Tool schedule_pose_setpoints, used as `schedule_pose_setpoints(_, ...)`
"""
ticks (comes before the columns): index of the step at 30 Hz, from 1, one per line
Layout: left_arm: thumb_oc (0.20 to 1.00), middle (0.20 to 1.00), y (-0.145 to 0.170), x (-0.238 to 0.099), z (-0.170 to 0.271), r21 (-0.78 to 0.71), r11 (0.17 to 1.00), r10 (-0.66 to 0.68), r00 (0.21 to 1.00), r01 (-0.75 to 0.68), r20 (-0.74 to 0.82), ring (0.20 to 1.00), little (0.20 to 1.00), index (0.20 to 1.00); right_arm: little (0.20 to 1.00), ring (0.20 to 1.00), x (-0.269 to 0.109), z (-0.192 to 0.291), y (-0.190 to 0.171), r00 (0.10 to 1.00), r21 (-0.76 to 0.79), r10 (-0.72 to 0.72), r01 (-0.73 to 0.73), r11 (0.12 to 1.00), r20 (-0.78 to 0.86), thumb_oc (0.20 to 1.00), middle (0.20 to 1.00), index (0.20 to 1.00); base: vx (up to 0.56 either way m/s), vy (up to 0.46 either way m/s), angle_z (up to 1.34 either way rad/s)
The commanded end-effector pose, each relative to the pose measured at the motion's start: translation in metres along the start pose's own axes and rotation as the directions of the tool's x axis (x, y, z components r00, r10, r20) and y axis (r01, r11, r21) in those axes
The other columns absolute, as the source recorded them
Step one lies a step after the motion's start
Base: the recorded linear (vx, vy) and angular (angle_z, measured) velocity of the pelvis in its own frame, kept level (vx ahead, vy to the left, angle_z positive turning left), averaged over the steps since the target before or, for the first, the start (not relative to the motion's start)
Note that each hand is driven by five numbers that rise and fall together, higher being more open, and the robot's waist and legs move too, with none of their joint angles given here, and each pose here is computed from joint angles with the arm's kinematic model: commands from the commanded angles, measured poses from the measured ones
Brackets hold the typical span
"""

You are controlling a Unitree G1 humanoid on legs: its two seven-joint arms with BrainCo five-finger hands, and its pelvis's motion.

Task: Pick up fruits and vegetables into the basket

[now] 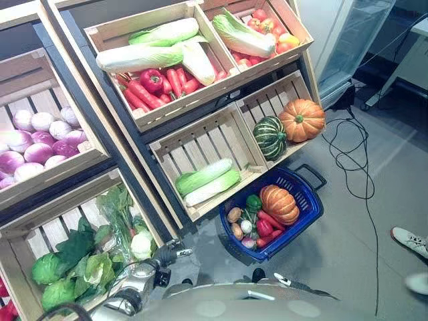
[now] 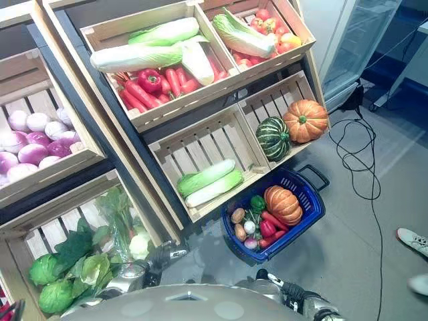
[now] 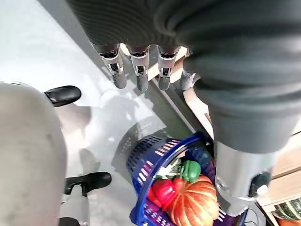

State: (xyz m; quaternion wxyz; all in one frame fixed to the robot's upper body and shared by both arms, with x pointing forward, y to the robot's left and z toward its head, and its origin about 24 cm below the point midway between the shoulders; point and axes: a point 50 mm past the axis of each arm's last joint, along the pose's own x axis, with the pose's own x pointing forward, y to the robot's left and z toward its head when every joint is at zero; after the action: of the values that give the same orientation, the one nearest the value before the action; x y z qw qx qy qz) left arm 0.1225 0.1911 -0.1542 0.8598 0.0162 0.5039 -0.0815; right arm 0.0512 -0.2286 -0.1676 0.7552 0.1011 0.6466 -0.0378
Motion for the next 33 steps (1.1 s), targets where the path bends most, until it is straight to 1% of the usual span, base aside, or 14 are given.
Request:
schedule_pose_setpoints(1,1.000,1.000,0.003,0.006,0.018,-0.042,0.999,0.007,1.000,-0.006,0.021,1.000,1.000,1.000,1.000,1.000,0.004,0.009,0.012,0.999,-0.033,0.034,-0.035,0.999,-0.018,1.000,1.000,1.000,0.18,0.029,-0.15)
schedule_pose_setpoints(6,1.000,1.000,0.001,0.006,0.015,-0.038,0.999,-0.016,1.000,0.017,0.005,1.000,1.000,1.000,1.000,1.000,0.004,0.011,0.012,0.999,-0.042,0.032,-0.032,0.999,-0.007,1.000,1.000,1.000,0.00,0.000,0.00)
schedule_pose_setpoints(12,1.000,1.000,0.001,0.005,0.023,0.016,1.000,-0.005,0.997,0.004,0.083,1.000,1.000,1.000,1.000,1.000,0.003,0.022,0.011,0.996,-0.084,-0.003,0.010,0.996,0.085,1.000,1.000,1.000,0.01,0.000,0.00)
schedule_pose_setpoints(17,1.000,1.000,0.012,0.003,0.053,-0.001,0.993,0.111,0.962,-0.114,0.251,1.000,1.000,1.000,1.000,1.000,-0.002,0.051,0.009,0.961,-0.042,-0.008,0.020,0.999,0.275,1.000,1.000,1.000,0.06,-0.009,0.00)
schedule_pose_setpoints(20,1.000,1.000,0.034,-0.012,0.069,0.018,0.973,0.199,0.875,-0.230,0.441,1.000,1.000,1.000,1.000,1.000,-0.015,0.081,-0.001,0.881,0.005,-0.020,0.020,1.000,0.472,1.000,1.000,1.000,0.02,-0.042,0.01)
schedule_pose_setpoints(21,1.000,1.000,0.035,-0.013,0.071,0.024,0.972,0.199,0.867,-0.235,0.457,1.000,1.000,1.000,1.000,1.000,-0.016,0.083,-0.002,0.875,0.009,-0.021,0.019,1.000,0.484,1.000,1.000,1.000,0.04,-0.028,0.02)
schedule_pose_setpoints(23,1.000,1.000,0.039,-0.022,0.084,0.054,0.961,0.199,0.813,-0.271,0.548,1.000,1.000,1.000,1.000,1.000,-0.028,0.102,-0.004,0.784,0.023,-0.015,0.001,1.000,0.621,1.000,1.000,1.000,0.03,-0.001,0.03)
schedule_pose_setpoints(27,1.000,1.000,0.052,-0.059,0.130,0.068,0.929,0.195,0.638,-0.364,0.745,1.000,1.000,1.000,1.000,1.000,-0.059,0.126,0.000,0.606,0.020,-0.031,0.025,0.999,0.795,1.000,1.000,1.000,0.01,0.006,0.00)
schedule_pose_setpoints(28,1.000,1.000,0.056,-0.072,0.138,0.053,0.916,0.205,0.578,-0.397,0.790,1.000,1.000,1.000,1.000,1.000,-0.068,0.126,0.000,0.563,0.024,-0.036,0.028,0.999,0.826,1.000,1.000,1.000,0.00,0.000,0.00)
schedule_pose_setpoints(29,1.000,1.000,0.062,-0.091,0.150,0.013,0.901,0.221,0.487,-0.433,0.845,1.000,1.000,1.000,1.000,1.000,-0.080,0.127,0.000,0.513,0.028,-0.045,0.040,0.999,0.857,1.000,1.000,1.000,0.00,0.000,0.00)
schedule_pose_setpoints(30,1.000,1.000,0.063,-0.094,0.152,0.005,0.901,0.223,0.472,-0.434,0.853,1.000,1.000,1.000,1.000,1.000,-0.082,0.127,0.000,0.502,0.029,-0.047,0.044,0.999,0.864,1.000,1.000,1.000,0.00,0.000,0.00)
schedule_pose_setpoints(31,1.000,1.000,0.064,-0.110,0.164,-0.044,0.897,0.230,0.380,-0.439,0.896,1.000,1.000,1.000,1.000,1.000,-0.095,0.133,0.000,0.438,0.031,-0.061,0.075,0.997,0.897,1.000,1.000,1.000,-0.07,-0.021,-0.01)
schedule_pose_setpoints(32,1.000,1.000,0.064,-0.120,0.172,-0.072,0.888,0.235,0.314,-0.454,0.920,1.000,1.000,1.000,1.000,1.000,-0.105,0.141,0.001,0.387,0.035,-0.067,0.090,0.995,0.920,1.000,1.000,1.000,-0.09,-0.027,-0.02)
schedule_pose_setpoints(33,1.000,1.000,0.064,-0.122,0.175,-0.078,0.886,0.234,0.295,-0.457,0.926,1.000,1.000,1.000,1.000,1.000,-0.107,0.143,0.002,0.375,0.036,-0.068,0.092,0.995,0.925,1.000,1.000,1.000,-0.18,-0.030,-0.01)
